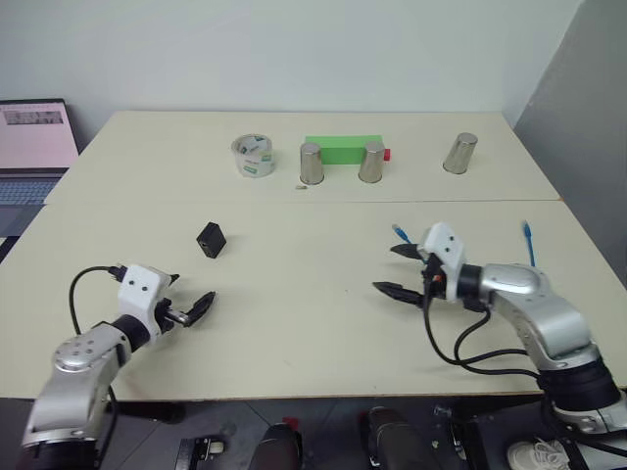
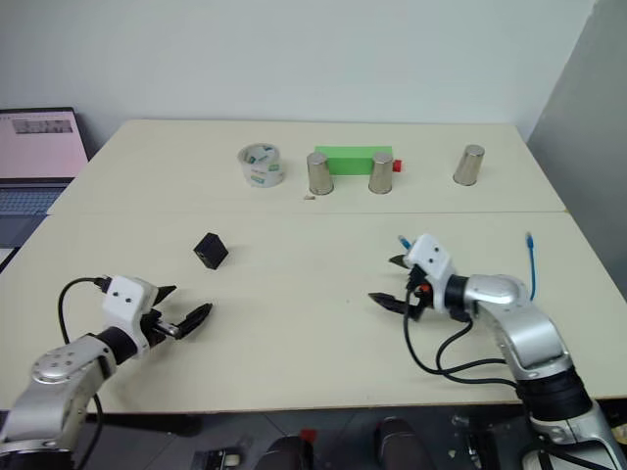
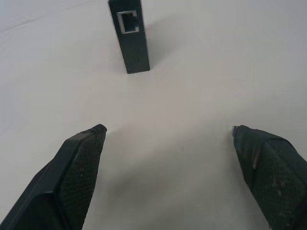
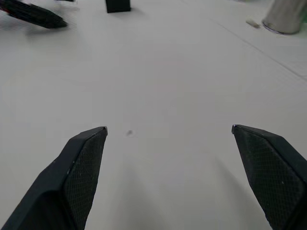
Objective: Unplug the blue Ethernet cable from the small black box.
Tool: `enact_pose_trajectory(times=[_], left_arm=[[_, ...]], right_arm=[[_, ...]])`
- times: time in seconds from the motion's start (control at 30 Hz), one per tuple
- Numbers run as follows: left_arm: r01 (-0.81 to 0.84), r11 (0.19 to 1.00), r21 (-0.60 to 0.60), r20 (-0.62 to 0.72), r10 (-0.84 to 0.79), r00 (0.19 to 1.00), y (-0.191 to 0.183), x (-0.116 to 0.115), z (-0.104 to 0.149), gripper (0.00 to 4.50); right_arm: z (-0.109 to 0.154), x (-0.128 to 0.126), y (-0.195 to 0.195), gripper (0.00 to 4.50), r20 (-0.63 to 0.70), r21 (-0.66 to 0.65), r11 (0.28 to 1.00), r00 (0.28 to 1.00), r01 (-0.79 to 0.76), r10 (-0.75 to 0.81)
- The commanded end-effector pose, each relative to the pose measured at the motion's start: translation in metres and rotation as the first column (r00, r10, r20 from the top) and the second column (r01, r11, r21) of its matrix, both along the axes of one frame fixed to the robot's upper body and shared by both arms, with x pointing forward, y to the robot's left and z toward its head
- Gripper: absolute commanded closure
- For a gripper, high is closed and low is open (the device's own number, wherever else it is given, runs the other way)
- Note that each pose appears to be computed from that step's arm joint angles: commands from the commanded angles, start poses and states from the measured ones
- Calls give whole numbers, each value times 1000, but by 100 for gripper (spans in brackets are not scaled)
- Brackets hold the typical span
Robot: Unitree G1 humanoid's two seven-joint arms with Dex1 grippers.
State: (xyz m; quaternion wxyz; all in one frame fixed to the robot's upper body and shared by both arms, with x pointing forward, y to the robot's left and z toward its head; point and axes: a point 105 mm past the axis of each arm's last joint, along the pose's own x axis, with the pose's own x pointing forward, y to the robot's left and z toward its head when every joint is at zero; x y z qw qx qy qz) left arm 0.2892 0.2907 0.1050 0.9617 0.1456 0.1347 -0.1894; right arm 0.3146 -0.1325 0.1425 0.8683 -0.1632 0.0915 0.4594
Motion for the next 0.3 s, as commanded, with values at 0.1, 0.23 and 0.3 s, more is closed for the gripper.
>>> enact_pose_trajectory(times=[0.1, 0.23, 0.3], left_arm=[[68, 998, 12, 73, -68, 995, 5, 4, 50, 4], [106, 994, -23, 80, -104, 991, 1, 3, 62, 4], [125, 992, -31, 78, -122, 989, -2, 2, 63, 4]], right_arm=[[17, -2, -33, 9, 34, -28, 998, 998, 50, -49], [22, 1, -46, 9, 43, -37, 995, 995, 90, -88], [22, 2, -47, 9, 44, -37, 995, 995, 95, -93]])
